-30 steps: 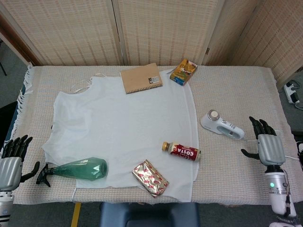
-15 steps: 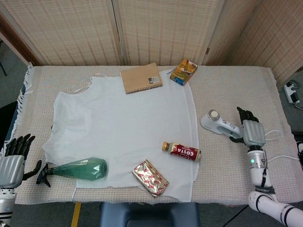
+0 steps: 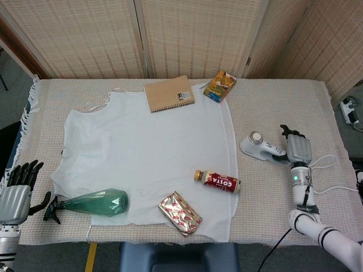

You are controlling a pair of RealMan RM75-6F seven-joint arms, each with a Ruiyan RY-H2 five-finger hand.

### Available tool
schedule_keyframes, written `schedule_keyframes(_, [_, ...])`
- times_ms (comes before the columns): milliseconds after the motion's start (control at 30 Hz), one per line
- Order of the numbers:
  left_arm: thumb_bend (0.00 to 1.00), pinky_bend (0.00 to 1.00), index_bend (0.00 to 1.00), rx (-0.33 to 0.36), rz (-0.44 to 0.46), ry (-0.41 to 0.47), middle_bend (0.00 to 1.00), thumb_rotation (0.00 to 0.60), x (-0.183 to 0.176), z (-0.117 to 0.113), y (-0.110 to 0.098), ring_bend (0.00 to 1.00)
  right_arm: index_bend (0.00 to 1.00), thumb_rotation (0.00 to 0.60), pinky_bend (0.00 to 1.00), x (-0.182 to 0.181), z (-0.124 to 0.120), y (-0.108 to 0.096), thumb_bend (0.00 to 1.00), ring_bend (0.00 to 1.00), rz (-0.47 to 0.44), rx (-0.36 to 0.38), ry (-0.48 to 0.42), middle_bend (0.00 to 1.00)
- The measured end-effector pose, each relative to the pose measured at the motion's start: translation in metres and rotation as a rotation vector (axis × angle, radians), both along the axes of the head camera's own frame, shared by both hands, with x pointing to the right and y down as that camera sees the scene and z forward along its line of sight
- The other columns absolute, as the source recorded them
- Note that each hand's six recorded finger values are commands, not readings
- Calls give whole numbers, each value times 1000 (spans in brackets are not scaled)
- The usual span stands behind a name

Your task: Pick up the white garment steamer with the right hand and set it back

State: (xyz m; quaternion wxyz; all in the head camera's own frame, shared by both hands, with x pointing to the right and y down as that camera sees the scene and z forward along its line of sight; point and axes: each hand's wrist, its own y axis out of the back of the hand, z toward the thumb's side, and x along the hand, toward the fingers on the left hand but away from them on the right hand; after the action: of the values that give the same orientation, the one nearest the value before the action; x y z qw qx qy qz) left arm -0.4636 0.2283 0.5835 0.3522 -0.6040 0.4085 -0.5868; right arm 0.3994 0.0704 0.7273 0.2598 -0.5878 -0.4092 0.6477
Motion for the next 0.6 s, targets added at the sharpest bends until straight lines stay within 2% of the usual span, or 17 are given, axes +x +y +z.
schedule_keyframes(200, [430, 1, 121, -3, 0, -3, 78, 524, 0, 0, 0, 35, 242, 600, 320, 2, 4, -2, 112, 278, 10, 7, -4, 369])
schedule_keyframes(433, [430, 1, 123, -5, 4, -4, 77, 523, 2, 1, -1, 35, 389, 600, 476, -3, 10, 1, 184, 401, -9, 9, -24, 489])
schedule_keyframes(600, [429, 2, 123, -7, 0, -6, 76, 524, 1, 2, -1, 35, 470, 600, 532, -5, 15, 6, 257, 459, -20, 7, -37, 541])
